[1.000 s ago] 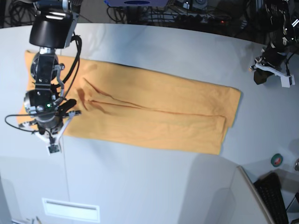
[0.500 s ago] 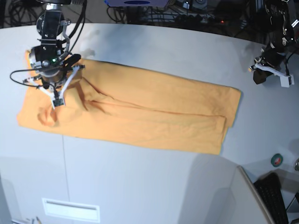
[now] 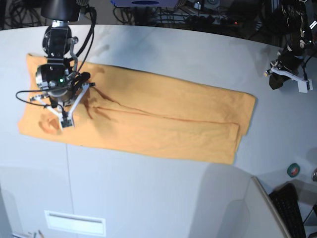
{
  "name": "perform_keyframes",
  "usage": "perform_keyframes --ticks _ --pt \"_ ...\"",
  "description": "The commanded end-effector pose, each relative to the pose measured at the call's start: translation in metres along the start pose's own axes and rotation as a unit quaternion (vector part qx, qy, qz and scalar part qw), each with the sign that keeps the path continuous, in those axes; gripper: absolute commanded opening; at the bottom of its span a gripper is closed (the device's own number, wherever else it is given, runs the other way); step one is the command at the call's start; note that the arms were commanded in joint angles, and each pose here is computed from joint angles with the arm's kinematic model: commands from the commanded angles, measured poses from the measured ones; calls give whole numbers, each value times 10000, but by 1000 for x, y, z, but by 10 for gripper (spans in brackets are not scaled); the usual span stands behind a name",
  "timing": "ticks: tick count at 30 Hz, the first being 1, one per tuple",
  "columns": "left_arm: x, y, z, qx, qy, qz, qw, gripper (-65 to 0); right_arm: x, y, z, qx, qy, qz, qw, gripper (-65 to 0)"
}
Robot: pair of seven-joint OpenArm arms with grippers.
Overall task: Layout the t-shirt on the table in an organized manner, then fold the t-shirt properly
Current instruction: 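Press and smooth the strip end with the right gripper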
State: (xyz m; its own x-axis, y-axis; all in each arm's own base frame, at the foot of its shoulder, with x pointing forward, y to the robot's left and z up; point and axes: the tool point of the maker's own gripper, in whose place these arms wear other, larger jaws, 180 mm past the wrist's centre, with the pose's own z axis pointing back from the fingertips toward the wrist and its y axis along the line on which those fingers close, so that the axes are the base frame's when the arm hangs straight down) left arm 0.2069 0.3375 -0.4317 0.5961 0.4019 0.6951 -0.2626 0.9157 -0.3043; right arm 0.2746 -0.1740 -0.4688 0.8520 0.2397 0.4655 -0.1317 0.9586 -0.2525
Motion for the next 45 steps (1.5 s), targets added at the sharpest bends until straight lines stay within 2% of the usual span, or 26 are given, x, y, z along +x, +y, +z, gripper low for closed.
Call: perform_keyframes --ticks 1,11,17,23,27,31,34,39,41,45 --pt "18 1 3 -36 -237 -72 9997 -650 23 -7 3 -99 -302 -30 9995 -650" --pt "17 1 3 -35 -229 -65 9997 -650 58 5 -27 208 -258 -44 9994 -650" --pt "18 2 3 -27 -226 -76 9997 -650 77 5 -31 243 -507 -27 9984 -650" --pt "18 2 3 -27 -226 -76 9997 -650 69 13 -49 434 -194 51 9989 -650" --pt "18 2 3 -27 -226 -76 9997 -650 90 -11 -27 87 -685 7 9976 -650" --pt "17 2 4 -22 -220 -83 9997 -650 113 -49 4 -424 -1217 0 9917 -650" --pt "17 2 4 -24 -219 -76 9997 -650 107 -72 2 -639 -1128 105 9915 -650" --pt "17 1 3 -37 -229 -58 9997 -650 68 -71 -29 -452 -489 193 9976 -650" --pt "17 0 3 -41 -234 -62 9997 -650 48 -75 -39 -409 -284 16 9988 -650" --pt "16 1 4 -41 -219 -77 9997 -650 33 -78 -47 -369 -338 -226 9985 -650"
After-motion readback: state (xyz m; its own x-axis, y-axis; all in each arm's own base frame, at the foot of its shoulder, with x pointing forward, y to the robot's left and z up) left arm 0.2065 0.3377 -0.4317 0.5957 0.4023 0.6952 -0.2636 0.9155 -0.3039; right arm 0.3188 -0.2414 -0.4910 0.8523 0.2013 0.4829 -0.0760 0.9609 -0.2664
